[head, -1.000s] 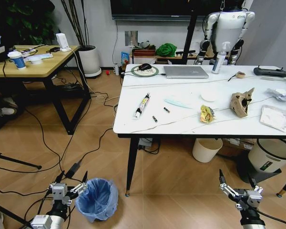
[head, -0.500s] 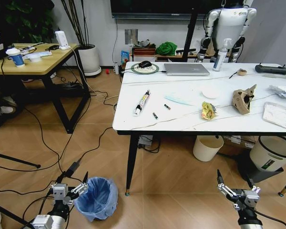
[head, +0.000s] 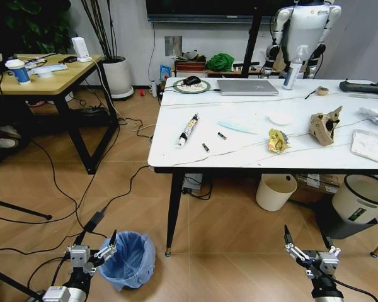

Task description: Pick up the trash bin and place the trash from the table into it.

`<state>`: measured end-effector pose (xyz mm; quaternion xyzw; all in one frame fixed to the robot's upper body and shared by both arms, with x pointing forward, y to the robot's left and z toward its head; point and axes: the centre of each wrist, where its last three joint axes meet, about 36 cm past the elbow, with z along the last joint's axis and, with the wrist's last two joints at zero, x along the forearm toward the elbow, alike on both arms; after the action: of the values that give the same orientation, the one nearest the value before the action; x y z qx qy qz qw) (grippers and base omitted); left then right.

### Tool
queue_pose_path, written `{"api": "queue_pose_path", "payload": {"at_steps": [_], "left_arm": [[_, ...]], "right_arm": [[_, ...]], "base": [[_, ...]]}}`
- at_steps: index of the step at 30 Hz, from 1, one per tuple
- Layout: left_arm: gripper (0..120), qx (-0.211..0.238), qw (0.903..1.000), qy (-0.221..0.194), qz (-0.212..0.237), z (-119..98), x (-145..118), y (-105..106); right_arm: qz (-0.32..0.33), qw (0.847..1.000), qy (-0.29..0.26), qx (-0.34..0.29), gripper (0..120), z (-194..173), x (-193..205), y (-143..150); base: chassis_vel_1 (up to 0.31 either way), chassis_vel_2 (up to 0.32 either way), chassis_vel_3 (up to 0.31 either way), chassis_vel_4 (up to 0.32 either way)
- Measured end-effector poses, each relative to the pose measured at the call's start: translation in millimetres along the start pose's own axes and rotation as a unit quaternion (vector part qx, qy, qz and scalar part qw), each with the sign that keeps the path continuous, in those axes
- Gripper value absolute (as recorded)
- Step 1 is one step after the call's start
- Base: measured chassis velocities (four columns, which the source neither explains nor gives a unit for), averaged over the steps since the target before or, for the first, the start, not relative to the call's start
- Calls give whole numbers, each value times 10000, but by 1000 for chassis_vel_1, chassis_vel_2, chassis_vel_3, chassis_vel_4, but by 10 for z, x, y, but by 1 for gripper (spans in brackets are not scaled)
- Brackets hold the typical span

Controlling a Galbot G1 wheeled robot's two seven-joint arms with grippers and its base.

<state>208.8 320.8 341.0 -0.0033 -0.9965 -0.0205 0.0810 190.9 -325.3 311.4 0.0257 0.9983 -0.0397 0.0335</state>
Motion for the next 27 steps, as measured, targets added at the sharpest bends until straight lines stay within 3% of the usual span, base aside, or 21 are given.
{"api": "queue_pose_path", "payload": {"at_steps": [27], "left_arm": [[100,27,10000,54,-50,58,30,-12]], "right_arm": [[-53,10000,5,7,100,20,19,7]], "base": [[0,0,0,0]]}}
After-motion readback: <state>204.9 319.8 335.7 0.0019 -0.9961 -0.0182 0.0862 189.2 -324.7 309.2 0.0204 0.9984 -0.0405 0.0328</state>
